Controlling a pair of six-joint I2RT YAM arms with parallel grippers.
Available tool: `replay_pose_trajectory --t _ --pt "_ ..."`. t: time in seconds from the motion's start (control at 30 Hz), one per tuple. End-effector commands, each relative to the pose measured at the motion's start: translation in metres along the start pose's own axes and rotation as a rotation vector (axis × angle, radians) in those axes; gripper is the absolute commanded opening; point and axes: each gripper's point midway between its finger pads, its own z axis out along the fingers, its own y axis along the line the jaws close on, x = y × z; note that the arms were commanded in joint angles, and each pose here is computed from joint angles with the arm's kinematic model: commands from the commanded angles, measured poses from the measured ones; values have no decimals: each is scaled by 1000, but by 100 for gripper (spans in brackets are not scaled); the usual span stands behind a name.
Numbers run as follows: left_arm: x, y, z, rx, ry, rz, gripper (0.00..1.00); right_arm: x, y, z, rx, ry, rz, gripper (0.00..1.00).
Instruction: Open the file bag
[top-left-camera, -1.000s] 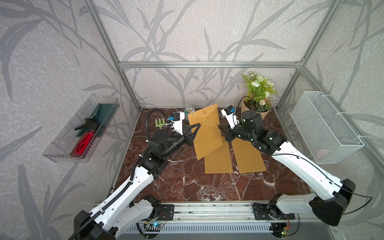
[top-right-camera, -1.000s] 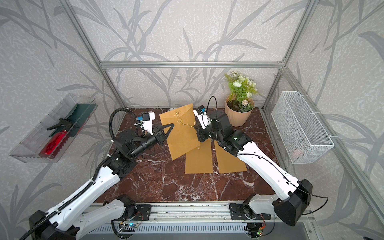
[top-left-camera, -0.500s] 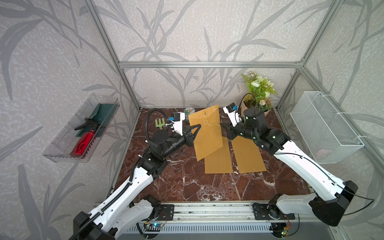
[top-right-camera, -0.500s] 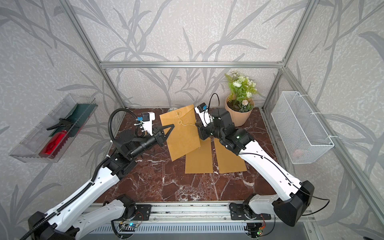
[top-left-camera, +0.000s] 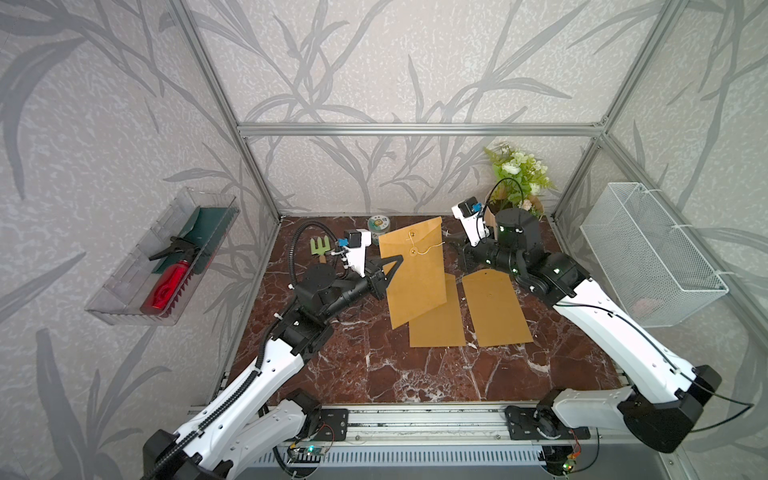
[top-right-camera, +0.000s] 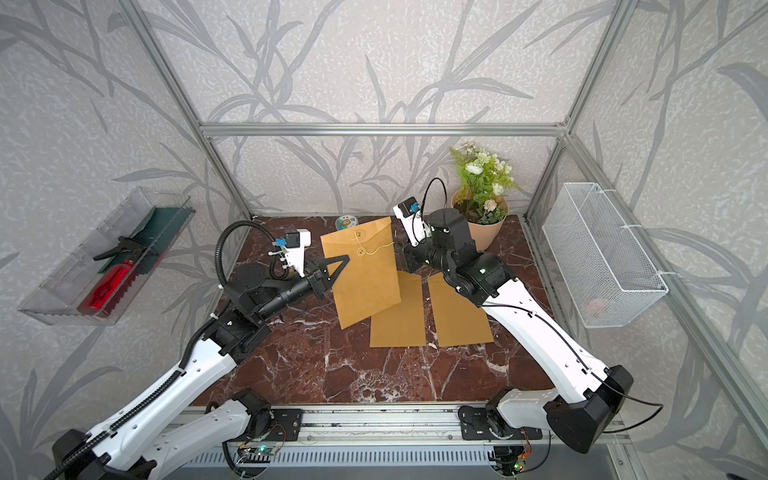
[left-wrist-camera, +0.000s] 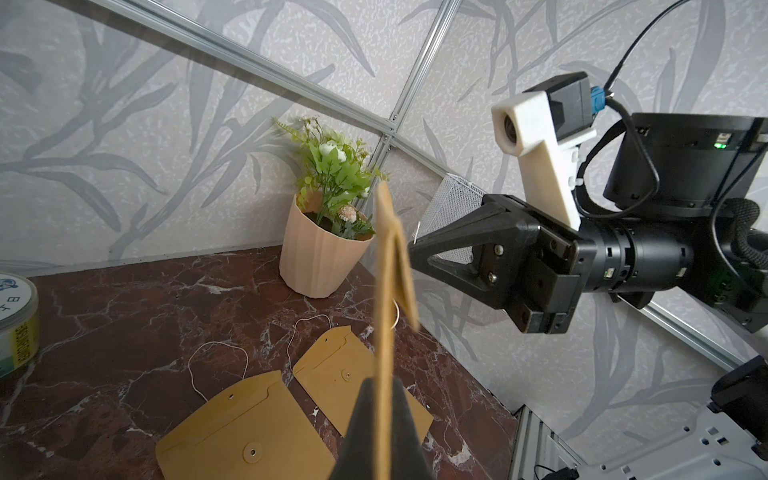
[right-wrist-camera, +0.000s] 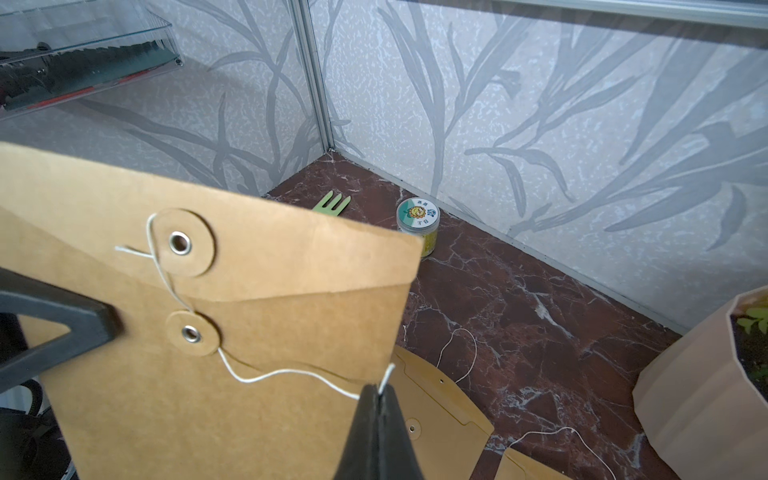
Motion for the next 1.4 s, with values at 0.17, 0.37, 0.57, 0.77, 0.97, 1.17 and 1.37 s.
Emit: replay_pose_trajectory --t 0.17,0.37,0.57,0.77,0.97,1.17,1.37 --pt "7 -6 -4 38 20 21 0 -24 -2 -18 19 -56 -20 0" --pt "16 -5 -3 50 47 2 0 -29 1 -18 4 -64 -19 0" --pt "22 -3 0 54 61 -8 0 -31 4 -17 -16 -65 -16 0" --pt "26 -2 3 62 71 -17 0 -33 9 -14 -50 -66 -7 0" --pt "28 -1 9 69 79 -27 0 -35 17 -8 -98 -68 8 0" --pt "28 0 12 70 81 -26 0 -41 25 -4 -131 -73 11 0" --pt "30 2 16 69 92 -31 0 -49 36 1 -163 -74 0 0"
